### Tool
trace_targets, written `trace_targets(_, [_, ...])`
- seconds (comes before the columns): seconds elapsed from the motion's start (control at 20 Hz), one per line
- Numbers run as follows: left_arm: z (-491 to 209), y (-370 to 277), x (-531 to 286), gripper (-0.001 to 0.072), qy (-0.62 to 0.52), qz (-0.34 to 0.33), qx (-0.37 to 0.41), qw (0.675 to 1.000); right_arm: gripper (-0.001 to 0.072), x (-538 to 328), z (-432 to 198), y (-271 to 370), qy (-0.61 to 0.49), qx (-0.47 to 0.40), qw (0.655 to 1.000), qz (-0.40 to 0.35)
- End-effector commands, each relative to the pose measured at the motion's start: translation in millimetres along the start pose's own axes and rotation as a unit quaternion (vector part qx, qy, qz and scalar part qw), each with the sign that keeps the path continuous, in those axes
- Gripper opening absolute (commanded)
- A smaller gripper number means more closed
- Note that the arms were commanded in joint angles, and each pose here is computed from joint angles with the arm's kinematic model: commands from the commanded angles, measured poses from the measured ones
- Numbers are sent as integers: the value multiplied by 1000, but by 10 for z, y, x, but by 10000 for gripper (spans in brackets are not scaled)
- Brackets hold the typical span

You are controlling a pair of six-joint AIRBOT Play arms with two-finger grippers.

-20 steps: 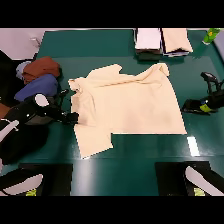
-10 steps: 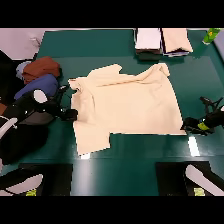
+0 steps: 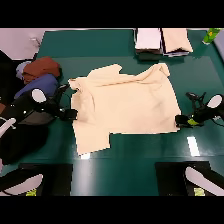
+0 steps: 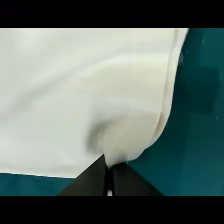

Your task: Fold the shirts.

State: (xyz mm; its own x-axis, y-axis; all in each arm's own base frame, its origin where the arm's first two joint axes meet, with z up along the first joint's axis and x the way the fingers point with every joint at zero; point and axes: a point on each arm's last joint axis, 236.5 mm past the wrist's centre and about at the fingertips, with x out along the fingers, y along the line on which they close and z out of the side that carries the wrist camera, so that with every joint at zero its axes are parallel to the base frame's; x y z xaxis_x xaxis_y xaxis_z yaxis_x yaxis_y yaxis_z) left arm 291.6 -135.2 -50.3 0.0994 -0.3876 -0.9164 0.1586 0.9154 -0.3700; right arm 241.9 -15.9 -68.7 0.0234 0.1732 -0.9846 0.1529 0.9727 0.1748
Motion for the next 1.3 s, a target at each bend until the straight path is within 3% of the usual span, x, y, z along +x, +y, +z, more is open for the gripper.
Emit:
trace_targets(0.0, [213,-111,-446,25,-74,11,14,997,15,-489,324,138,-87,-29,996,-5])
trace_targets(0.15, [521,-440,-1528,25,-207,26,64,976,16,-1555,718,310,-241,-56,969,-14])
trace_targets(0.25, [625,-826,-2531,25,-324,22,110,939,15,-2536,823,476,-366,-77,927,-23])
trace_targets(0.4, [397,-1439,-4120,25,-499,8,170,850,15,-3919,587,714,-525,-101,844,-37])
trace_targets(0.6, [-342,-1994,-5622,25,-649,-14,213,730,13,-5190,-102,905,-661,-117,738,-61])
trace_targets(0.75, [-825,-2208,-6270,25,-720,-25,232,653,13,-5753,-514,868,-715,-111,683,-97])
trace_targets(0.85, [-965,-2270,-6505,25,-749,-32,234,619,11,-5905,-616,894,-722,-112,675,-100])
trace_targets(0.9, [-955,-2266,-6527,25,-753,-31,232,615,11,-5916,-609,900,-717,-113,681,-100])
trace_targets(1.0, [-757,-2225,-6368,25,-730,-24,230,643,10,-5810,-477,882,-688,-113,710,-99])
trace_targets(1.25, [460,-1824,-5032,25,-555,4,198,808,10,-4838,462,685,-554,-88,824,-77])
